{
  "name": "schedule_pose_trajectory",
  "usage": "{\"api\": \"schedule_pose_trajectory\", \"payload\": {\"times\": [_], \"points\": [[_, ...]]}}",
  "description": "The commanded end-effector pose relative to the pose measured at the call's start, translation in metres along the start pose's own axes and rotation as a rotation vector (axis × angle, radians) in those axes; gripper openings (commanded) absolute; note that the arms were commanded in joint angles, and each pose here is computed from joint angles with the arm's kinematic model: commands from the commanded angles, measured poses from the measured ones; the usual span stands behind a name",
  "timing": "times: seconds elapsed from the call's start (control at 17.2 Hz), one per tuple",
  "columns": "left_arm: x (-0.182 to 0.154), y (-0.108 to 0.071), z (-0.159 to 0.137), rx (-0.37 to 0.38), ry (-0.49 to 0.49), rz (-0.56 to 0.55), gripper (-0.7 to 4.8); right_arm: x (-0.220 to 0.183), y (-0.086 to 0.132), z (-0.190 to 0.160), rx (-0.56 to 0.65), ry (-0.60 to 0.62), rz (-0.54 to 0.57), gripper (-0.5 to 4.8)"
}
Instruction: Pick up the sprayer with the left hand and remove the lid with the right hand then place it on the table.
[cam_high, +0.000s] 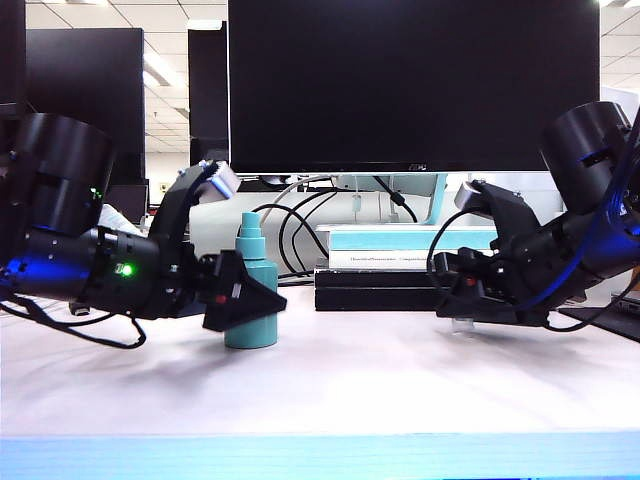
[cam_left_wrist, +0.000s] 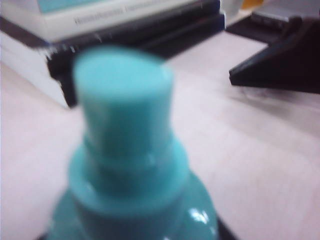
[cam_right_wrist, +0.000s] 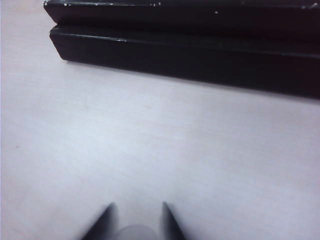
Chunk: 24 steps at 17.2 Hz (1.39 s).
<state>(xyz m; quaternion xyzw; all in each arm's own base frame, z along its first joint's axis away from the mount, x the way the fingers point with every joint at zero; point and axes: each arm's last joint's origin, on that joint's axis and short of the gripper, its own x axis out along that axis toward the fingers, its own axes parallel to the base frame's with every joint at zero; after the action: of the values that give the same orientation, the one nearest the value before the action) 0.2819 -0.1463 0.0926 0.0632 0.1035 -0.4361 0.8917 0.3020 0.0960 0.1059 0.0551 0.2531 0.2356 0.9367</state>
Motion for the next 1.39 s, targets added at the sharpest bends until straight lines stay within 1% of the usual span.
{"api": "schedule_pose_trajectory", "payload": {"times": [0.06,0.12,0.17,0.23,0.29,0.41,0.58,0.7,0.93,1.05,1.16,1.22,1.28,1.39], "points": [[0.000,-0.001,0.000,-0.001,-0.005,-0.021,4.35,0.000,-0.002,-0.017,0.028,0.112,-0.010,2.57],[0.000,0.000,0.000,-0.001,-0.006,-0.020,4.79,0.000,-0.002,-0.015,0.024,0.093,-0.007,3.30],[0.000,0.000,0.001,0.000,-0.007,-0.014,4.79,0.000,-0.001,-0.012,0.030,0.069,-0.004,4.54],[0.000,0.000,0.001,0.002,-0.011,-0.007,4.79,0.000,-0.001,-0.008,0.049,0.032,-0.001,4.79],[0.000,0.001,0.002,0.001,-0.014,0.012,4.79,-0.001,0.000,-0.003,0.054,-0.002,0.004,4.79],[-0.003,0.000,0.007,-0.003,-0.028,0.037,4.79,-0.003,0.001,0.003,0.046,-0.031,0.009,4.79],[-0.019,0.002,0.033,0.023,-0.092,0.143,4.79,-0.019,0.008,0.027,0.021,-0.126,0.022,4.79],[-0.032,0.004,0.045,0.024,-0.105,0.178,4.79,-0.030,0.012,0.042,0.010,-0.177,0.027,4.79],[-0.073,0.010,0.078,0.008,-0.092,0.258,4.79,-0.069,0.025,0.075,-0.017,-0.287,-0.010,4.79],[-0.098,0.010,0.098,0.009,-0.095,0.334,4.79,-0.096,0.032,0.092,-0.048,-0.361,-0.045,4.79],[-0.132,-0.002,0.123,0.099,-0.101,0.408,4.79,-0.134,0.042,0.108,-0.093,-0.444,-0.085,4.79],[-0.146,-0.009,0.132,0.122,-0.111,0.445,4.79,-0.147,0.045,0.111,-0.103,-0.466,-0.103,4.79],[-0.160,-0.016,0.138,0.129,-0.122,0.481,4.79,-0.163,0.049,0.114,-0.111,-0.486,-0.126,4.79],[-0.189,-0.030,0.149,0.131,-0.149,0.613,4.47,-0.190,0.054,0.113,-0.154,-0.495,-0.175,4.79]]}}
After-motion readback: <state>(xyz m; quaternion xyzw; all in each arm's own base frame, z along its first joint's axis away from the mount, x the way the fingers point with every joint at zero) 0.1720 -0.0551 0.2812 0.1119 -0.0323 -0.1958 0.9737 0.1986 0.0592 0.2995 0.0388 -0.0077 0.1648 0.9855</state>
